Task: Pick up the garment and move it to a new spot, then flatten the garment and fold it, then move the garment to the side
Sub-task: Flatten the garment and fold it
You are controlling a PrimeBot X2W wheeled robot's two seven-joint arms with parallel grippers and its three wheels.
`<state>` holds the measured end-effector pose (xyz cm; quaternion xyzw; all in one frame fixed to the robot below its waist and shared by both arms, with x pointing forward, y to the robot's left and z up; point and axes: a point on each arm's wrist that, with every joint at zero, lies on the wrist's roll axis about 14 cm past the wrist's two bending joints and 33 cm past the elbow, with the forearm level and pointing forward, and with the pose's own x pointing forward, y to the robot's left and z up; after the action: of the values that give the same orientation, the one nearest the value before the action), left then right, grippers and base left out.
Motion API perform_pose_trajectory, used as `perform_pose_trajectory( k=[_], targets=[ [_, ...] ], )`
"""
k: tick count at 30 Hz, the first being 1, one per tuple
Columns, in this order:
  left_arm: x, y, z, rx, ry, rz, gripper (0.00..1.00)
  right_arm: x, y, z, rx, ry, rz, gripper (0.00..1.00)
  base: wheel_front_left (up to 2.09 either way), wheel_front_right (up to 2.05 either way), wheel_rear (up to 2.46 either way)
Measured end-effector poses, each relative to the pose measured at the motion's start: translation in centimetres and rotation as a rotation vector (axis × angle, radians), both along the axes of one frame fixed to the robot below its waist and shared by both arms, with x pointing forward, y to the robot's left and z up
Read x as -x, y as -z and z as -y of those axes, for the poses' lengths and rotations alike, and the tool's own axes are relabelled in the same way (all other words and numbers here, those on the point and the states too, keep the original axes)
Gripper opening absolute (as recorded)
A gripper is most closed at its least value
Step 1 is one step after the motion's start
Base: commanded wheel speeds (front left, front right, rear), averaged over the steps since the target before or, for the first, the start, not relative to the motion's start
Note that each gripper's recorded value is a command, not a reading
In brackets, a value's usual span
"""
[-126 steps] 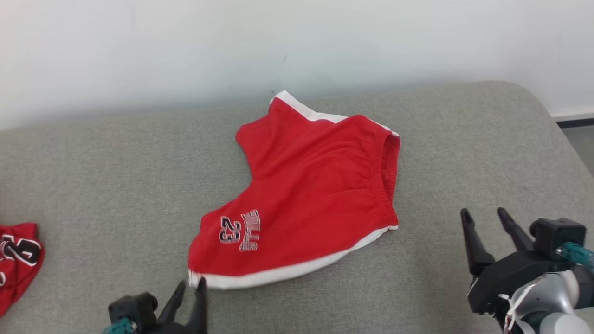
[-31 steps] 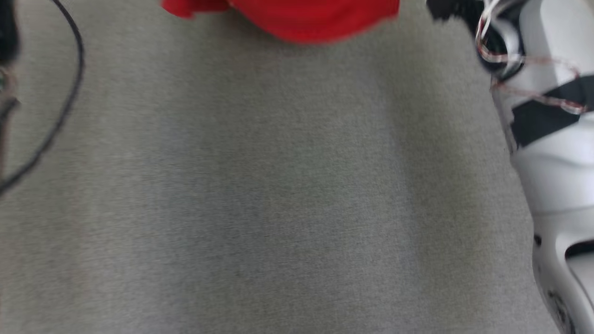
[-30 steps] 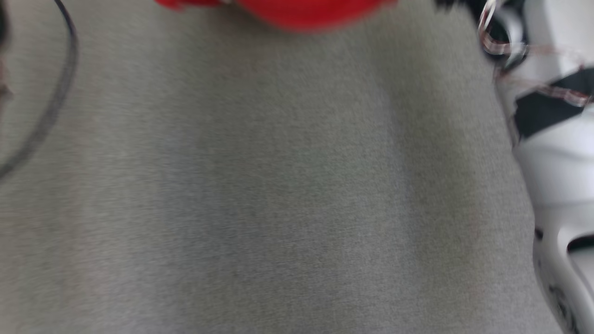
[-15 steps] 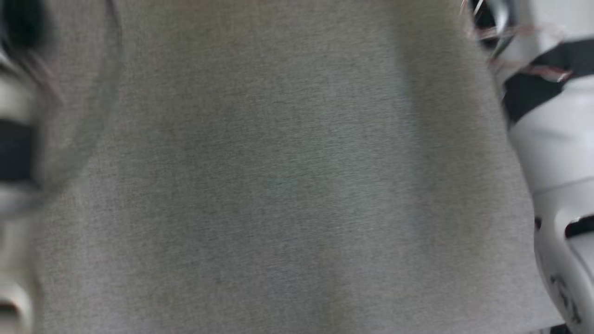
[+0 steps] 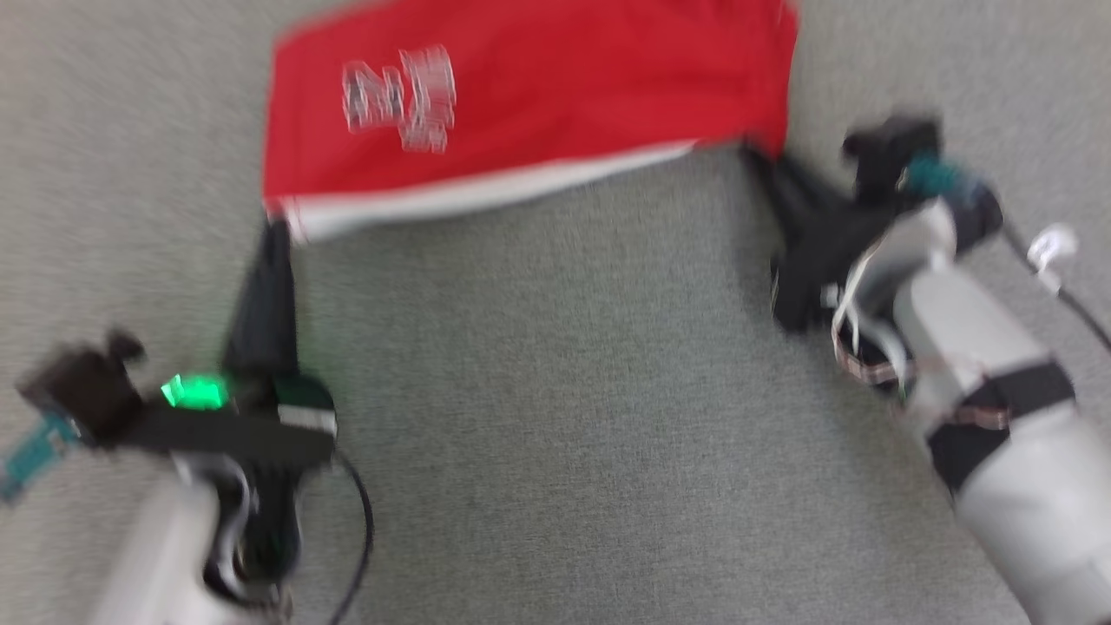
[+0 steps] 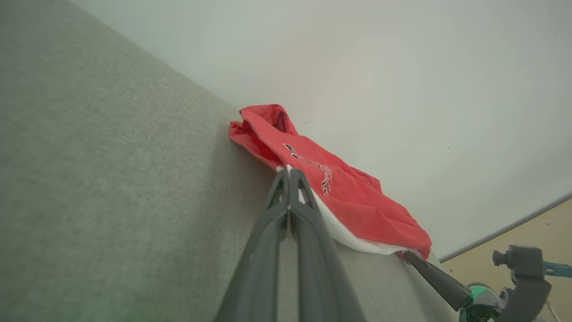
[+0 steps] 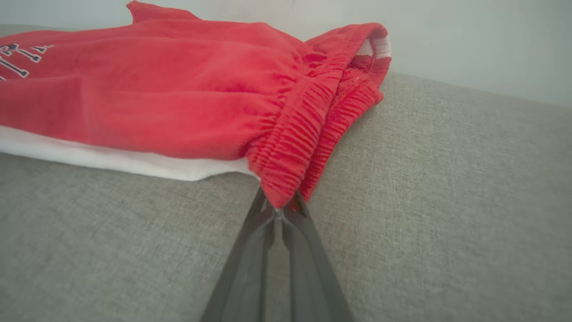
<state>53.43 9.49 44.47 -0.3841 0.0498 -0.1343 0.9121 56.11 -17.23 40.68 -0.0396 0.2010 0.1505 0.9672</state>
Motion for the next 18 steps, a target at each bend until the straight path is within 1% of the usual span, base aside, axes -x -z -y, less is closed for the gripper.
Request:
perform_pose_trajectory(
  k=[3, 4, 8, 11, 14, 18],
  targets=[
    [3.4, 0.6, -0.2, 0.004, 0.021, -0.085, 0.0, 3.4, 0.3, -0.3, 0.024, -0.045, -0.064, 0.0, 0.0, 0.0, 0.0],
    [4.6, 0.6, -0.2, -0.002, 0.031, -0.103, 0.0, 4.5, 0.3, -0.1, 0.034, -0.051, -0.083, 0.0, 0.0, 0.0, 0.0],
    [9.0, 0.5, 0.3, 0.033, 0.072, -0.187, 0.0, 8.3, 0.2, 0.5, 0.042, -0.055, -0.163, 0.0, 0.0, 0.0, 0.0],
    [11.2, -0.7, -0.4, 0.034, 0.062, -0.186, 0.0, 11.0, -0.3, 1.2, 0.045, -0.044, -0.216, 0.0, 0.0, 0.0, 0.0],
    [13.1, -2.0, -1.1, 0.066, 0.037, -0.181, 0.0, 12.8, -1.9, 2.0, 0.032, -0.022, -0.217, 0.0, 0.0, 0.0, 0.0],
    [15.4, -4.0, -1.9, 0.096, 0.025, -0.167, 0.0, 15.7, -3.2, 1.7, -0.002, -0.02, -0.239, 0.0, 0.0, 0.0, 0.0]
  ],
)
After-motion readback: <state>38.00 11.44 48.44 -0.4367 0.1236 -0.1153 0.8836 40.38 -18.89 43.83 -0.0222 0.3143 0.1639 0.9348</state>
